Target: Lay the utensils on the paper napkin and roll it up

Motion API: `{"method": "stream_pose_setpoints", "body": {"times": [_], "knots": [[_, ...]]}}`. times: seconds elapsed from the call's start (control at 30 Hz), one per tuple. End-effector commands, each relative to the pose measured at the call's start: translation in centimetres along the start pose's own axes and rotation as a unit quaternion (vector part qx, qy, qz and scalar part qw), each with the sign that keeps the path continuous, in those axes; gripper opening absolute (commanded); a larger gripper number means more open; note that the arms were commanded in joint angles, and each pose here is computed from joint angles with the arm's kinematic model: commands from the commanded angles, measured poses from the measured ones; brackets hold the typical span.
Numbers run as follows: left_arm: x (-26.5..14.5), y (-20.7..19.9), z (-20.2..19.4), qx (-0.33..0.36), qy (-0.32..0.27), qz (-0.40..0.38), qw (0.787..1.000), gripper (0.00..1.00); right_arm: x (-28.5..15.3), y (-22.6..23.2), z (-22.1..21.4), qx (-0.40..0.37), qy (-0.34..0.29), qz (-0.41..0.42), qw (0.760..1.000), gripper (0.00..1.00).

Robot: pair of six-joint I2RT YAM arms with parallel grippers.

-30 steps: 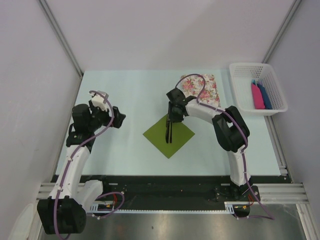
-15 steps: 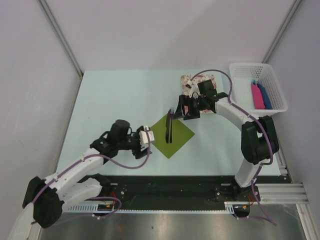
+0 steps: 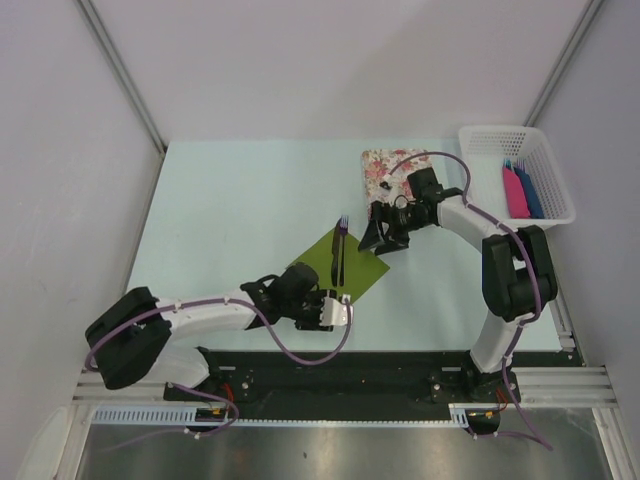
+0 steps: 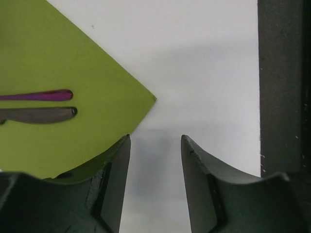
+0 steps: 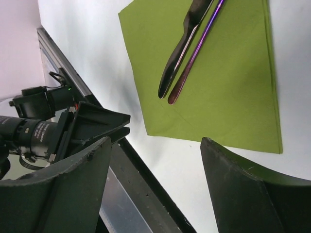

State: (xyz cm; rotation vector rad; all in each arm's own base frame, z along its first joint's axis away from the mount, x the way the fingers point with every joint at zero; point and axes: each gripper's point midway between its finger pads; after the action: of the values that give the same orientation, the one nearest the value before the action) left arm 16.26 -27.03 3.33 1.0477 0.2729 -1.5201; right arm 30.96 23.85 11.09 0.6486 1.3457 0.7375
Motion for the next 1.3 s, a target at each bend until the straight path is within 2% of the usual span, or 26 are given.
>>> {"method": "stream_pose_setpoints", "body": {"times": [0.0,0.3,0.53,0.73,0.83,0.87,1.27], "knots": [[0.5,3.2,2.7,0.069,-0.014,0.046,0.996,0.51,-0.4,-0.3,0.4,0.014,0.007,0.016,1.0,0.78],[2.8,2.1,2.9,0.084,0.001,0.014,0.996,0.46,-1.5,-0.8,1.3,0.029,-0.007,0.019,0.999,0.79],[3.7,2.4,2.5,0.088,0.015,0.005,0.996,0.36,-2.0,-0.8,1.3,0.028,-0.015,0.018,0.999,0.79],[3.7,2.3,2.6,0.093,0.012,-0.001,0.996,0.2,-2.4,-1.0,1.5,0.03,-0.022,0.015,0.999,0.79],[3.7,2.0,2.8,0.09,0.008,-0.011,0.996,0.07,-2.3,-1.2,1.6,0.034,-0.022,0.014,0.999,0.79],[3.6,1.8,2.8,0.087,0.008,-0.014,0.996,0.0,-2.3,-1.2,1.6,0.033,-0.022,0.014,0.999,0.79],[2.4,-0.1,5.5,0.068,-0.039,-0.048,0.996,0.0,-1.8,-1.3,1.5,0.038,-0.014,0.014,0.999,0.79]]}}
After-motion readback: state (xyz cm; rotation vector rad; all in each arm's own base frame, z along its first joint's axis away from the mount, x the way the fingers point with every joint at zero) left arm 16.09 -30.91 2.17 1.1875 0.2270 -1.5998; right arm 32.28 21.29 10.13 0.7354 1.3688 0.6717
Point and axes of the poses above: each gripper's point midway between its finger pads, its own x axis out along the fingers, its own y axis along the line the jaws close on, z = x × y, and after that the axes turned 14 degrees about x, right-handed
